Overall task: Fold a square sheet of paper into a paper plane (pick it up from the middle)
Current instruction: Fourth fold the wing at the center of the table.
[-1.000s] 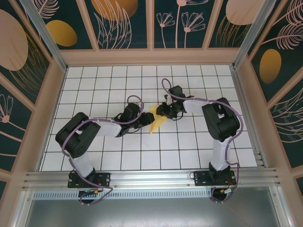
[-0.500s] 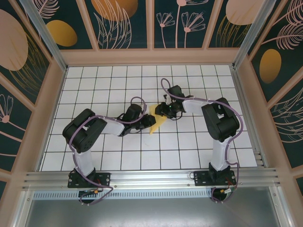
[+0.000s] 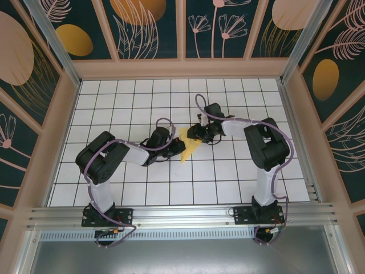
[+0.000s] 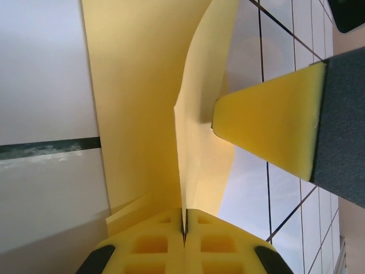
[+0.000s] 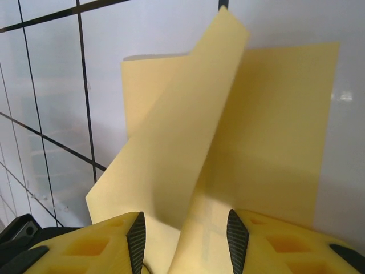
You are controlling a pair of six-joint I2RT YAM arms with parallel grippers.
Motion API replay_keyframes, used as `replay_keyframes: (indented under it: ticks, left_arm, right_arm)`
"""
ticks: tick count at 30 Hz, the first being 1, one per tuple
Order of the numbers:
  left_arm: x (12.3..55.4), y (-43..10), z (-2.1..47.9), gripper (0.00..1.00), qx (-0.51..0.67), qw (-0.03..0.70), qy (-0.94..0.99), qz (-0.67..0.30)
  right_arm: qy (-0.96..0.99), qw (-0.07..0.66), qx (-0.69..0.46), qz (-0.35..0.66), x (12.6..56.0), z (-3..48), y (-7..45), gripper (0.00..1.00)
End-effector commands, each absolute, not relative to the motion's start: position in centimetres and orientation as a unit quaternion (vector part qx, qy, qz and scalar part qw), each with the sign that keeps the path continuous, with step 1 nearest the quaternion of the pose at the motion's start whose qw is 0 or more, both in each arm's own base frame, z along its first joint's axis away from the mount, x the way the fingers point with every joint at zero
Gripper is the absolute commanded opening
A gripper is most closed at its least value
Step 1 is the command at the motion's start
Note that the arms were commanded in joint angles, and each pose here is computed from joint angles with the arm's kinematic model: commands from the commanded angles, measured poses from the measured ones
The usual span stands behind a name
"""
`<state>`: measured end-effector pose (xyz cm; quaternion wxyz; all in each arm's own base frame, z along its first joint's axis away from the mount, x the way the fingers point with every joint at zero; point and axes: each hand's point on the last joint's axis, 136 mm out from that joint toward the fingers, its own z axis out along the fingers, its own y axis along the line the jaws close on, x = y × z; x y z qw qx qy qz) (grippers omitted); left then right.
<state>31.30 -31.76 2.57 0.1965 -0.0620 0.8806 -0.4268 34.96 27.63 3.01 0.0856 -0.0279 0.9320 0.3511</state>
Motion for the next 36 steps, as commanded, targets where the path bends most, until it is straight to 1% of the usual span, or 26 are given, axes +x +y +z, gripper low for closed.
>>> replay_keyframes:
  ticks: [1,5,14,17,20,28,32,36]
  left_arm:
    - [31.5,-31.7,3.8,0.00,-0.075,0.207,0.862,-0.456]
    - [31.5,-31.3,3.8,0.00,-0.085,0.205,0.857,-0.464]
    - [31.4,-31.2,3.7,0.00,-0.093,0.202,0.852,-0.473]
    - [31.4,-31.6,4.2,0.00,-0.082,0.201,0.849,-0.482]
    - [31.5,-32.1,4.6,0.00,-0.069,0.201,0.846,-0.488]
    - [31.4,-32.2,4.6,0.00,-0.064,0.199,0.847,-0.489]
    - [31.2,-32.3,4.3,0.00,-0.060,0.196,0.846,-0.492]
    - [31.1,-32.4,4.2,0.00,-0.055,0.196,0.845,-0.495]
  right_arm:
    - [0.917,0.102,-0.058,0.382,34.9,4.7,27.8,0.45]
    - [0.915,0.097,-0.067,0.385,34.5,4.4,27.8,0.45]
    - [0.939,0.084,-0.066,0.328,34.1,1.6,27.2,0.45]
    - [0.937,0.079,-0.063,0.335,33.8,1.4,27.3,0.45]
    - [0.931,0.085,-0.065,0.348,33.8,2.4,27.6,0.45]
    - [0.900,0.123,-0.081,0.410,34.0,7.3,28.4,0.44]
    - [0.893,0.117,-0.085,0.427,33.4,7.7,28.7,0.43]
    - [0.898,0.103,-0.076,0.421,33.2,6.5,28.5,0.41]
